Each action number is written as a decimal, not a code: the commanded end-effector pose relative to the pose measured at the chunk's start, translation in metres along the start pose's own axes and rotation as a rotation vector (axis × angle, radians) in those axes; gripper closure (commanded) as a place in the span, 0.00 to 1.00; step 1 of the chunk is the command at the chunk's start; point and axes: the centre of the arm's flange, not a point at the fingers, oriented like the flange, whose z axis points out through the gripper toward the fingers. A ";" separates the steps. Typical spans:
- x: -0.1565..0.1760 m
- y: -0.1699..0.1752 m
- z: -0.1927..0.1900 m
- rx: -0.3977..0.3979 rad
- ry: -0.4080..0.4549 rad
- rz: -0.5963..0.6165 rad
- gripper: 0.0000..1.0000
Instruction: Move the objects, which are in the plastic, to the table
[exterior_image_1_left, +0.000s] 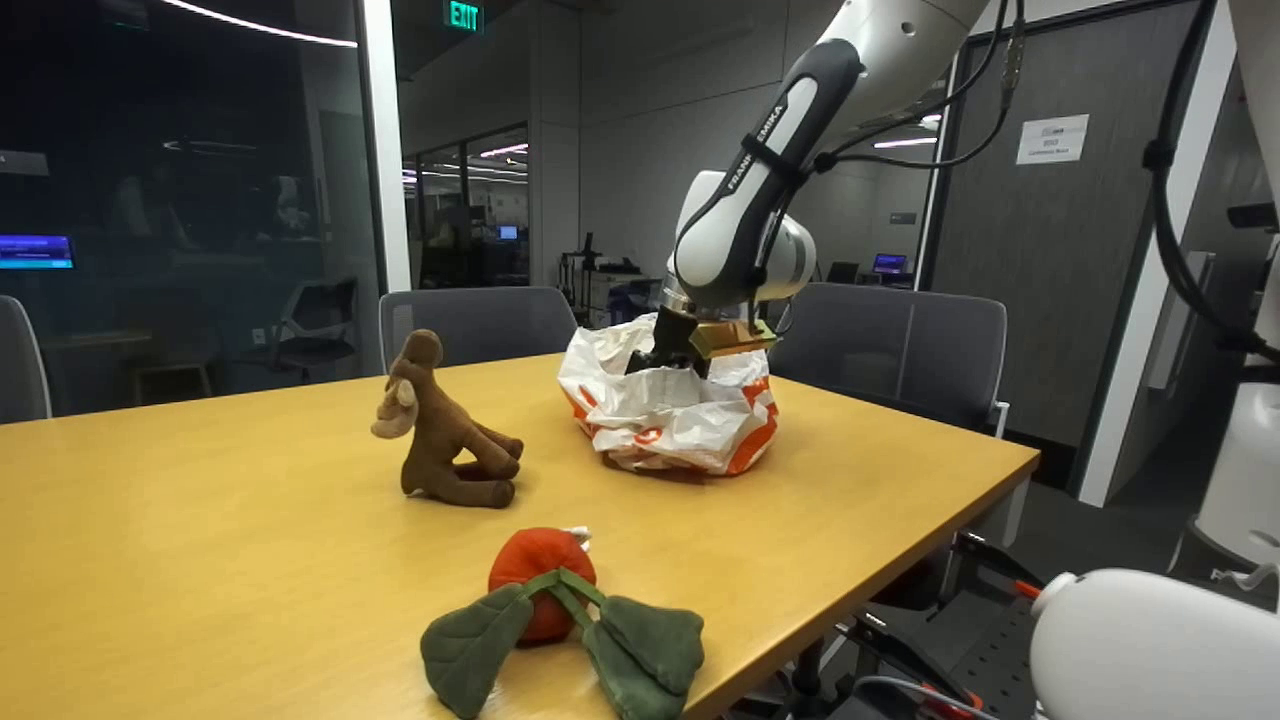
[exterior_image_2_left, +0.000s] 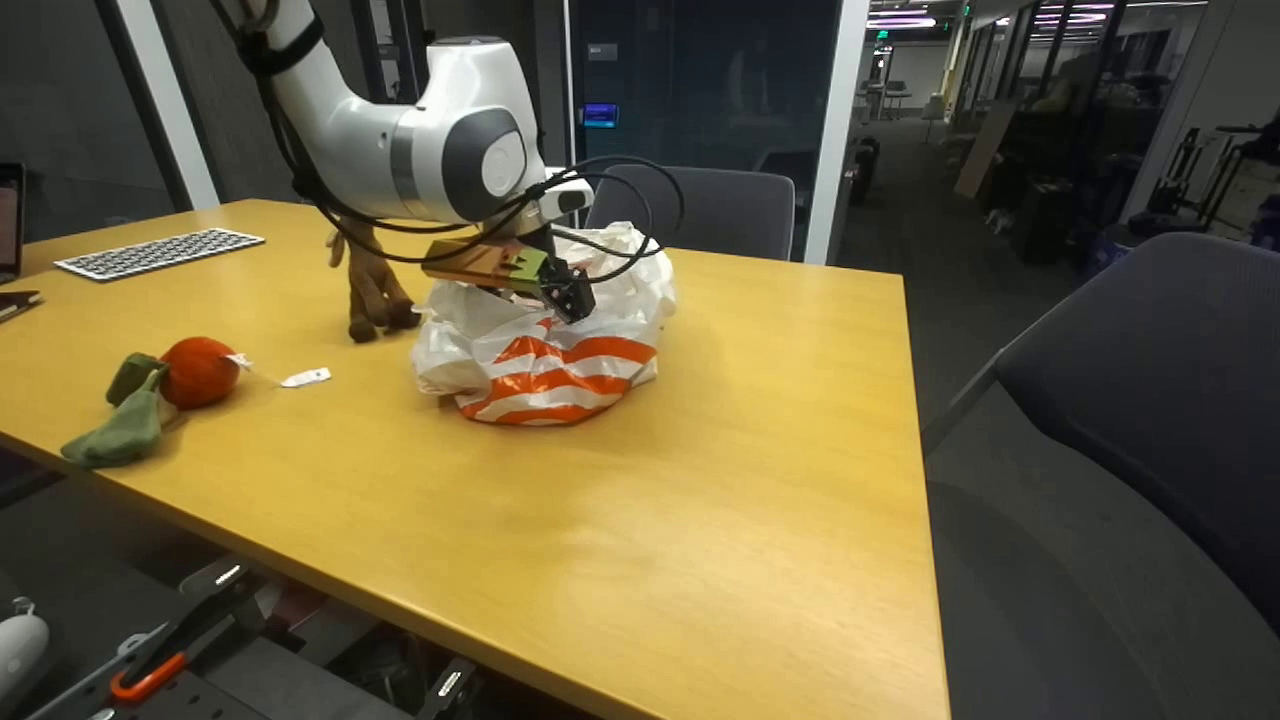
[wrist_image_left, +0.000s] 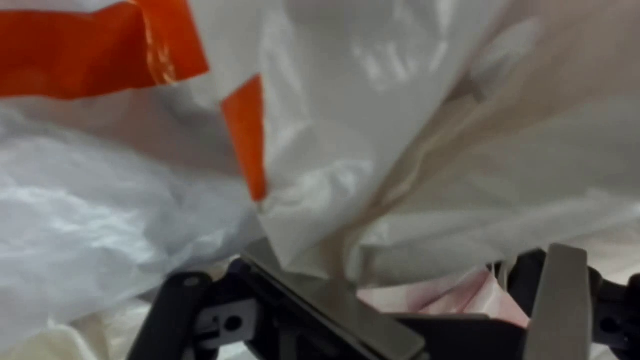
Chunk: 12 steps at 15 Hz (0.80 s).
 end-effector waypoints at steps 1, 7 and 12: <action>0.007 -0.001 0.019 -0.051 -0.008 -0.030 0.00; 0.002 -0.007 0.030 -0.010 -0.020 -0.046 0.26; 0.001 -0.027 0.019 -0.008 0.000 -0.080 0.62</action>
